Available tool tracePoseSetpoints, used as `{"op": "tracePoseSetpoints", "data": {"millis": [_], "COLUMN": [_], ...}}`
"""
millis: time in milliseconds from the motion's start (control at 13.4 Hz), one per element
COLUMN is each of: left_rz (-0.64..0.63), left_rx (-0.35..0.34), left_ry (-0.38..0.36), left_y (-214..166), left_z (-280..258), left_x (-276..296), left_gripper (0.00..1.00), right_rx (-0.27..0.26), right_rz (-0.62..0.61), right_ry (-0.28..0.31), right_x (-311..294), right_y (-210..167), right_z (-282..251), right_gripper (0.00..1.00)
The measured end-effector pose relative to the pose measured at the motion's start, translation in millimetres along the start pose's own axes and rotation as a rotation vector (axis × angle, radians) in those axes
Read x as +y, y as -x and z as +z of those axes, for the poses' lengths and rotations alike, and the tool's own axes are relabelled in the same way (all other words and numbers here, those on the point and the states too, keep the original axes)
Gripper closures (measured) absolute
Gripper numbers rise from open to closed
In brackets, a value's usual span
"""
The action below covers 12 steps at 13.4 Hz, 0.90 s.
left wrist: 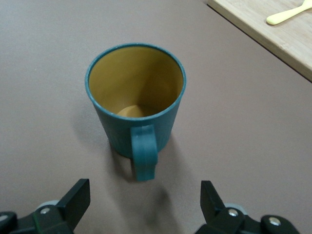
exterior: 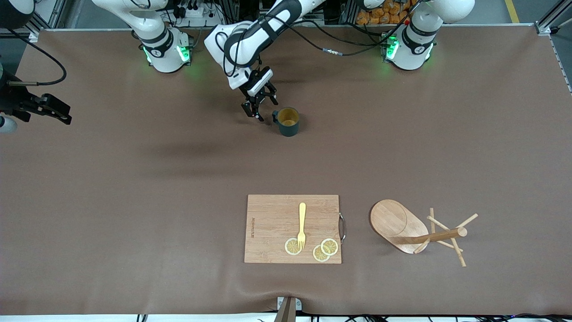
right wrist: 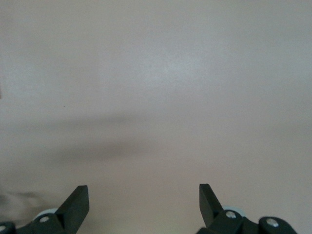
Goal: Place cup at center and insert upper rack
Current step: 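Lower the left gripper over the mug handle, then grasp the mug handle with the left gripper and lift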
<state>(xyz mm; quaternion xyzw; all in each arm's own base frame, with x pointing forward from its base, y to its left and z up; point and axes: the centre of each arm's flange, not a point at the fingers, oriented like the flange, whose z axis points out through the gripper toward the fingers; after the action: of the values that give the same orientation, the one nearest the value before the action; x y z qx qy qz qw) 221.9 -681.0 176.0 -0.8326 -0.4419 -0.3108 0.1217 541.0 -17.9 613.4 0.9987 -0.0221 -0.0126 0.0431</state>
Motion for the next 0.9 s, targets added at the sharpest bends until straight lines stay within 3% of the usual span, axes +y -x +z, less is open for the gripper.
{"op": "tracePoseSetpoints", "data": {"millis": [299, 673, 898], "left_rz": [0.008, -0.067, -0.1], "left_rx": [0.026, 0.031, 0.026], "left_ry": [-0.016, -0.074, -0.104], "left_y": [7, 0, -9], "left_z": [10, 20, 28], "left_x": [-7, -4, 4], "left_gripper": [0.0, 0.0, 0.07], "right_rx": [0.001, 0.001, 0.001], "right_rz": [0.0, 0.001, 0.002], "right_ry": [0.0, 0.0, 0.0], "right_x": [0, 1, 1], "right_y": [0, -1, -1], "right_z": [0, 0, 1], "right_gripper": [0.0, 0.0, 0.0]}}
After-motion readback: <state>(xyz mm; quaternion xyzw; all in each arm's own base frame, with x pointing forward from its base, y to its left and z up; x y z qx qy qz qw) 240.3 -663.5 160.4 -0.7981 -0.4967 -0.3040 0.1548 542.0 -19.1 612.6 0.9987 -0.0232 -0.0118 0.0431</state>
